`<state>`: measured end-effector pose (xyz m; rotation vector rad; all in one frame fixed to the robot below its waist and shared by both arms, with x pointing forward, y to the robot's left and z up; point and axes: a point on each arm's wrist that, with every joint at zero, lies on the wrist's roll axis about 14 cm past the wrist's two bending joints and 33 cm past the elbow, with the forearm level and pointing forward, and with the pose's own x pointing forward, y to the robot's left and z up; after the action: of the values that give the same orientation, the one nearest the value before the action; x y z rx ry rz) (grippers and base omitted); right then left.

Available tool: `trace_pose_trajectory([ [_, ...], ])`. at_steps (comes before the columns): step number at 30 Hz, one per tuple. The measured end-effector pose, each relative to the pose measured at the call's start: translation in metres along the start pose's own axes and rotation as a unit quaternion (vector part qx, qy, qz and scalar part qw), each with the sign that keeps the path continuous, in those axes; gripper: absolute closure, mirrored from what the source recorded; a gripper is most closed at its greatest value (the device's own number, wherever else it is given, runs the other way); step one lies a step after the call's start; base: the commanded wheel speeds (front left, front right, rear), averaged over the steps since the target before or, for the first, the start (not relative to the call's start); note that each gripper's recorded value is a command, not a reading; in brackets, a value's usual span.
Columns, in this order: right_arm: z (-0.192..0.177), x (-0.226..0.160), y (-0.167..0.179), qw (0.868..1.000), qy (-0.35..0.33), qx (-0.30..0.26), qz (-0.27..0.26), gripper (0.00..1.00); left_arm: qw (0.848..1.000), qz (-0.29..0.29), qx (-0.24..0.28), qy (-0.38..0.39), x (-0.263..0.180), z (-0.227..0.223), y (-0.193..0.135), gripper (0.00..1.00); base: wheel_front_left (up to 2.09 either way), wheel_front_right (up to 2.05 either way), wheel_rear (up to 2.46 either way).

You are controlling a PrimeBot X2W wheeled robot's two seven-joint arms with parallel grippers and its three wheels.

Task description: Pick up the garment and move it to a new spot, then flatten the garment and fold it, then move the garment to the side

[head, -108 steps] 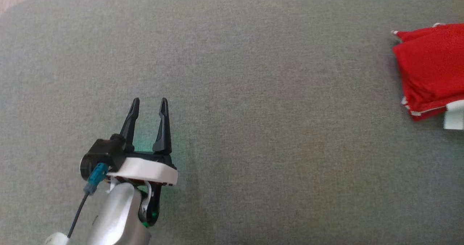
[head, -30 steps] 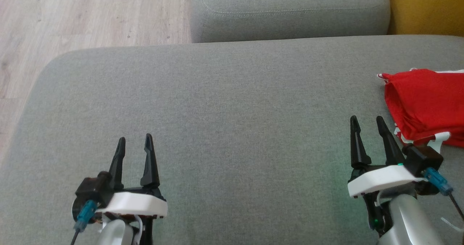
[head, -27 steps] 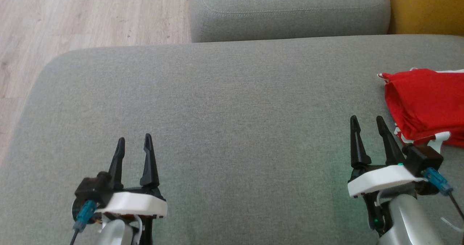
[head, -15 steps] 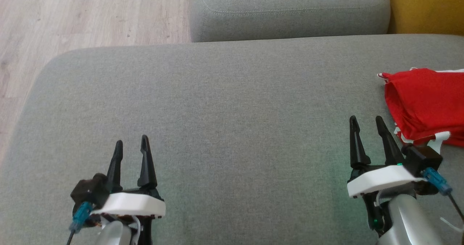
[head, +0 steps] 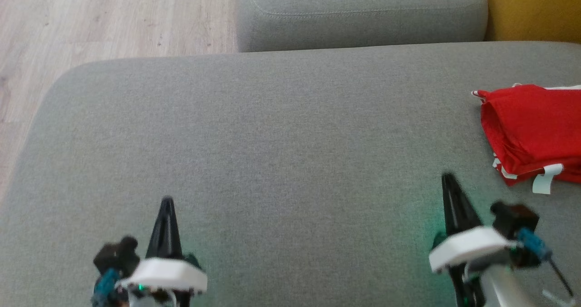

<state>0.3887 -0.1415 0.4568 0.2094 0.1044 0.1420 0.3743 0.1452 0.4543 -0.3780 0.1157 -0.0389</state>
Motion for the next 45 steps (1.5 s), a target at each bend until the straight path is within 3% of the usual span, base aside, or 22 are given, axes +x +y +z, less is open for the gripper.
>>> trace_pose_trajectory([
  [5, -0.029, -0.017, -0.008, 0.999, 0.042, 0.021, -0.018, 1.0, 0.999, 0.02, -0.016, 0.037, -0.014, -0.024, 0.011, 1.0, 0.0, 0.0, 0.0],
  [24, -0.017, -0.016, -0.02, 0.99, 0.027, 0.128, -0.051, 1.0, 0.992, 0.04, -0.11, 0.037, -0.01, -0.017, 0.018, 1.0, 0.0, 0.0, 0.0],
  [45, -0.008, -0.016, -0.031, 0.969, 0.013, 0.235, -0.074, 1.0, 0.977, 0.049, -0.206, 0.034, -0.008, -0.01, 0.022, 1.0, 0.0, 0.0, 0.0],
])
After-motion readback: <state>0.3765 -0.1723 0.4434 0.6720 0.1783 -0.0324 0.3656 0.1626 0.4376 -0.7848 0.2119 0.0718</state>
